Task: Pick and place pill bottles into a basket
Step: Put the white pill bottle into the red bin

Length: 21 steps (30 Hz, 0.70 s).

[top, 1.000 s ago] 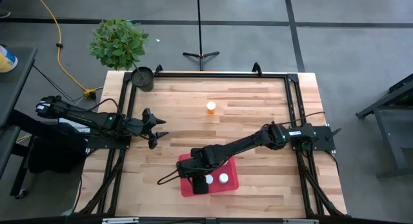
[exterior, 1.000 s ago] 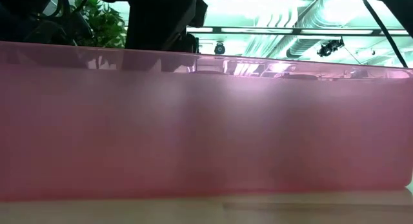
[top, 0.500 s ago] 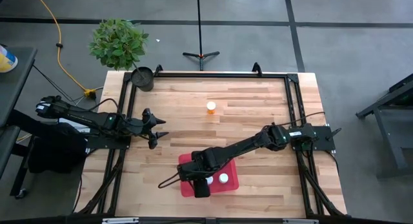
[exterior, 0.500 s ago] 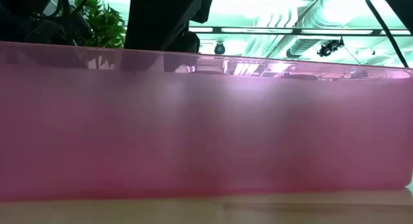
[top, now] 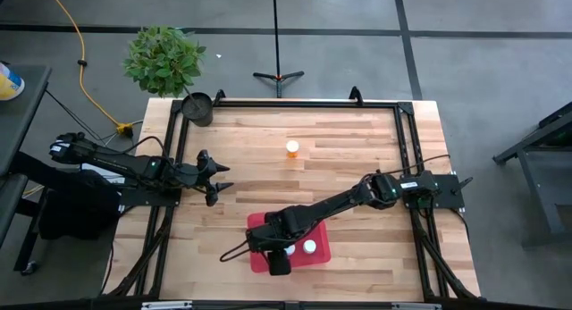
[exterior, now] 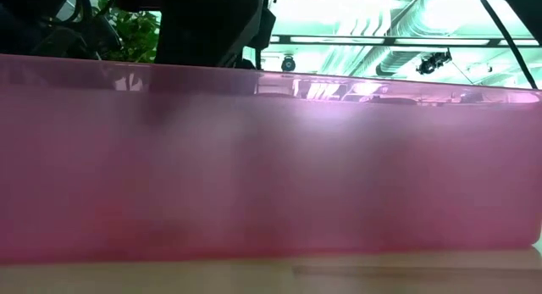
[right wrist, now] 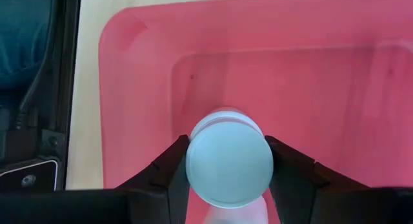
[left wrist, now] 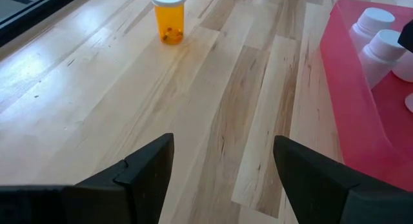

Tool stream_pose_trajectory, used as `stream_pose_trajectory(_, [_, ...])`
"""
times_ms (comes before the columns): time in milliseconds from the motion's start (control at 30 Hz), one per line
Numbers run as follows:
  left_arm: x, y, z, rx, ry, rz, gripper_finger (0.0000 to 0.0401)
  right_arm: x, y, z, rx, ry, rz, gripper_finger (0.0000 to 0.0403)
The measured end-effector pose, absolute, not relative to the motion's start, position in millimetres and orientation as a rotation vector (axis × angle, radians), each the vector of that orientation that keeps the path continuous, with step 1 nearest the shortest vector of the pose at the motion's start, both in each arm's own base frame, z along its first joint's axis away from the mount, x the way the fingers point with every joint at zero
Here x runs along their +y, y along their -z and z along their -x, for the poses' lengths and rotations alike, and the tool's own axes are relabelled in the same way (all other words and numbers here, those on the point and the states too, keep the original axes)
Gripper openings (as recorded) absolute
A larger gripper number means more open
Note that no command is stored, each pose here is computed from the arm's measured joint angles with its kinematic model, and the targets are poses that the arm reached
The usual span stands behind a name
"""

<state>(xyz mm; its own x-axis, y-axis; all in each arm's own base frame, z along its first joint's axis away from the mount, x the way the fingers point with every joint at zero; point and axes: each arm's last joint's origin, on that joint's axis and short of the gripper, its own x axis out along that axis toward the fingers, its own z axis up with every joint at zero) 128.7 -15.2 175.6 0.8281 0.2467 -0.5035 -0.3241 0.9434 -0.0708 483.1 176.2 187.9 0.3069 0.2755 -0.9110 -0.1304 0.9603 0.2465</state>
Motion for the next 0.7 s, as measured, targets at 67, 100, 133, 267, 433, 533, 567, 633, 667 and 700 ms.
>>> stream_pose_trajectory(67, [-15.2, -175.6, -128.7, 0.512, -0.305, 0.157, 0.0298, 176.2, -188.0, -483.1, 1.229, -0.276, -0.126, 0.0157])
stream_pose_trajectory(100, [-15.2, -175.6, -128.7, 0.512, -0.305, 0.157, 0.0298, 176.1, -187.9, -483.0, 1.229, -0.282, -0.116, 0.0157])
stream_pose_trajectory(133, [-15.2, -175.6, -128.7, 0.512, -0.305, 0.158, 0.0298, 176.1, -187.9, -483.0, 1.228, -0.287, -0.108, 0.0157])
stream_pose_trajectory(267, [-15.2, -175.6, -128.7, 0.512, -0.305, 0.162, 0.0298, 176.0, -187.8, -482.6, 1.230, -0.296, -0.092, 0.0171])
stream_pose_trajectory(433, [-15.4, -175.5, -128.7, 0.514, -0.300, 0.164, 0.0298, 172.6, -186.7, -481.1, 1.257, -0.293, -0.085, 0.0236])
stream_pose_trajectory(533, [-15.4, -175.5, -128.7, 0.514, -0.300, 0.164, 0.0298, 172.0, -186.5, -480.6, 1.268, -0.307, -0.099, 0.0260])
stream_pose_trajectory(567, [-15.4, -175.5, -128.7, 0.514, -0.299, 0.164, 0.0298, 172.1, -186.5, -480.4, 1.270, -0.310, -0.101, 0.0266])
stream_pose_trajectory(633, [-15.4, -175.5, -128.7, 0.514, -0.299, 0.164, 0.0298, 172.1, -186.4, -480.4, 1.271, -0.311, -0.102, 0.0272])
stream_pose_trajectory(667, [-15.4, -175.5, -128.7, 0.514, -0.299, 0.165, 0.0298, 172.1, -187.1, -480.3, 1.273, -0.311, -0.103, 0.0274])
stream_pose_trajectory(700, [-15.4, -175.5, -128.7, 0.514, -0.299, 0.164, 0.0298, 172.0, -188.7, -479.8, 1.279, -0.311, -0.102, 0.0276])
